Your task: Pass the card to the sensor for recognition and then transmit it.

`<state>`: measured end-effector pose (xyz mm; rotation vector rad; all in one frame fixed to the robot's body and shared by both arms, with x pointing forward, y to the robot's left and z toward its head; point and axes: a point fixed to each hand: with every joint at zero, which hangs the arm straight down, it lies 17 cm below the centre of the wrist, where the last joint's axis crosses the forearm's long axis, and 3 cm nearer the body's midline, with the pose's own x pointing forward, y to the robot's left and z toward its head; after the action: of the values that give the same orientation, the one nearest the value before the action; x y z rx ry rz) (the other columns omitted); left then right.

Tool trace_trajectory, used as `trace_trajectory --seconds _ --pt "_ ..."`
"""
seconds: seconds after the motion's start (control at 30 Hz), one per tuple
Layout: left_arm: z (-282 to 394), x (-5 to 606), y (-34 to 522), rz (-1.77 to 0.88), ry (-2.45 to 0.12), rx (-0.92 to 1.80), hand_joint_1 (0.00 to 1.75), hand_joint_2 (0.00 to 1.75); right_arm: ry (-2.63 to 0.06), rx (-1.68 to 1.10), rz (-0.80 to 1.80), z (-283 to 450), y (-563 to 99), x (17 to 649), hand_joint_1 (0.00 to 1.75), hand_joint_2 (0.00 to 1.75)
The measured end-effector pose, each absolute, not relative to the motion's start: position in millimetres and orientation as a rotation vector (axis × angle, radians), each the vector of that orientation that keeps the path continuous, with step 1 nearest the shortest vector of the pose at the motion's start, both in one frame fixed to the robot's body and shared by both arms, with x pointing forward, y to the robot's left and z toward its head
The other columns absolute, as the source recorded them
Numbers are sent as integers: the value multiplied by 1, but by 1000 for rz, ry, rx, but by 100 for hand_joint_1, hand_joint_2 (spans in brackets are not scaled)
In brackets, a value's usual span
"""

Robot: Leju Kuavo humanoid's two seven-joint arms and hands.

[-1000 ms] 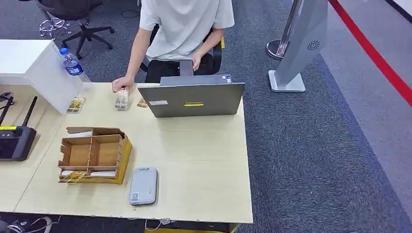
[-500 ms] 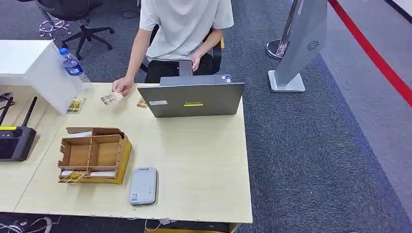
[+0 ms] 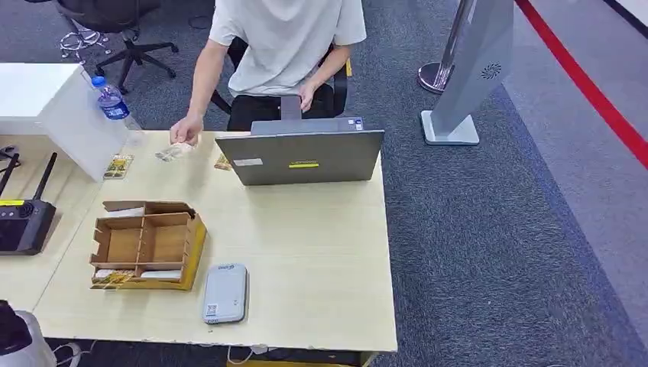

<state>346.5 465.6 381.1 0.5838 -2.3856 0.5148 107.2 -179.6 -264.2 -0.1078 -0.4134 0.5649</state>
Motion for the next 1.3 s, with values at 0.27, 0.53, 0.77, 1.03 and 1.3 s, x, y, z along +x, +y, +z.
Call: trace_trajectory --seconds 0.27,0.53,0.77,1.03,1.3 --pt "401 400 413 230 -2336 642 0 175 -403 -103 580 -265 -179 106 0 175" --pt "414 447 357 -50 -2268 735 0 175 -384 -102 605 -266 -181 105 0 175" --pt "421 478 314 -283 -2197 869 0 175 -366 -104 635 -267 -182 104 0 175" --pt "428 504 271 -524 -2114 1053 175 175 -346 -105 677 -268 -183 103 0 175" --pt "432 523 240 -725 -2015 1252 175 175 -320 -110 721 -268 -184 102 0 175"
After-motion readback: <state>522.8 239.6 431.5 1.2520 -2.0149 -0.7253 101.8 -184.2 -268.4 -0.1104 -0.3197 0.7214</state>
